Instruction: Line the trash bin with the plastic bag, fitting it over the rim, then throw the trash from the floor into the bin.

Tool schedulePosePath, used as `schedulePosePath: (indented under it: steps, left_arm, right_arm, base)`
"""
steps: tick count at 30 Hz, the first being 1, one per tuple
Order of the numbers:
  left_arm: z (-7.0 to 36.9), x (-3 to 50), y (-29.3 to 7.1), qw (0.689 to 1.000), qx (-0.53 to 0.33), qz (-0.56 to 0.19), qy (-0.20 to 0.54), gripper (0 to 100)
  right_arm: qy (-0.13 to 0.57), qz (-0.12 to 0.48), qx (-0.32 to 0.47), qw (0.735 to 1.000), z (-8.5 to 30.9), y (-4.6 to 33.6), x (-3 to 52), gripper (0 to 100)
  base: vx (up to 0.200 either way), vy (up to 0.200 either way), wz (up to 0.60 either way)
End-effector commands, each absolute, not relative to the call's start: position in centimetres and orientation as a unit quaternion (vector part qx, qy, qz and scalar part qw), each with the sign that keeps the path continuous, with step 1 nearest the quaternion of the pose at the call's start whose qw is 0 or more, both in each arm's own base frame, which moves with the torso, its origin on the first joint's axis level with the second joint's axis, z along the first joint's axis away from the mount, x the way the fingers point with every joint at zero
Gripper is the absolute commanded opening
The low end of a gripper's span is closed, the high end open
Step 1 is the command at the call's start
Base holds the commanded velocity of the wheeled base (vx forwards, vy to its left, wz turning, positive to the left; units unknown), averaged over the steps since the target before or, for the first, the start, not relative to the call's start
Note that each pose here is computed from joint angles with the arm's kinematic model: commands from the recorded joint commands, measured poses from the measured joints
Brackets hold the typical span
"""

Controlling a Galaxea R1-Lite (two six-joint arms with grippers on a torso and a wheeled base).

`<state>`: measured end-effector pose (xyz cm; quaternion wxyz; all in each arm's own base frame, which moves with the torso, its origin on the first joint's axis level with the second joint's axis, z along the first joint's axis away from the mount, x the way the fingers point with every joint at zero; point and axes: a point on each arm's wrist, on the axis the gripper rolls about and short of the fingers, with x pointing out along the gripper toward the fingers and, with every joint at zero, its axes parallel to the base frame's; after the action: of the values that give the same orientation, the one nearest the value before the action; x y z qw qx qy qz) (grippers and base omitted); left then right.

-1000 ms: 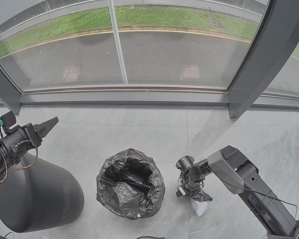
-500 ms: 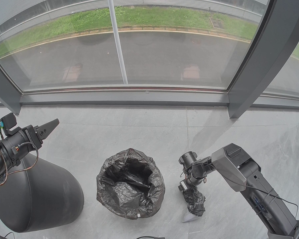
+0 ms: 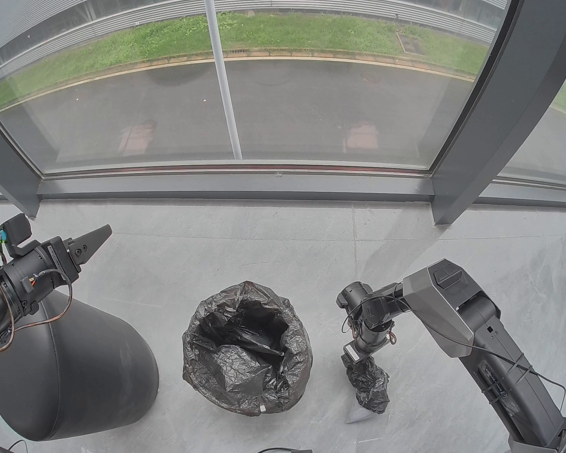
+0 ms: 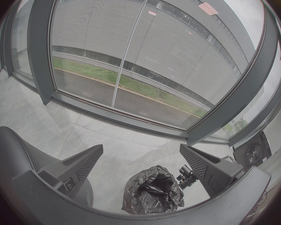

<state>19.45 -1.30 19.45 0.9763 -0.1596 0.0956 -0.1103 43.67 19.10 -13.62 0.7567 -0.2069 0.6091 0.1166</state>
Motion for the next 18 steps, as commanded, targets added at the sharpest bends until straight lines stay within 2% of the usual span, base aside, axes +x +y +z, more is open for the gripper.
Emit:
schedulePosePath:
  steps: [1, 4, 18]
  left_arm:
    - [19.5, 19.4, -1.3, 0.976, -0.160, -0.110, 0.095, 100]
    - [19.5, 19.4, -1.3, 0.977, -0.160, -0.110, 0.094, 100]
    - [19.5, 19.4, -1.3, 0.977, -0.159, -0.110, 0.093, 100]
  right_arm:
    - [0.625, 0.124, -0.213, 0.740, -12.3, 19.8, 42.9, 100]
    - [0.637, 0.131, -0.216, 0.728, -12.6, 20.0, 42.4, 100]
    - [0.646, 0.152, -0.218, 0.715, -13.9, 21.2, 41.5, 100]
  base:
    - [0.000, 0.000, 0.00]
    - [0.000, 0.000, 0.00]
    - [0.000, 0.000, 0.00]
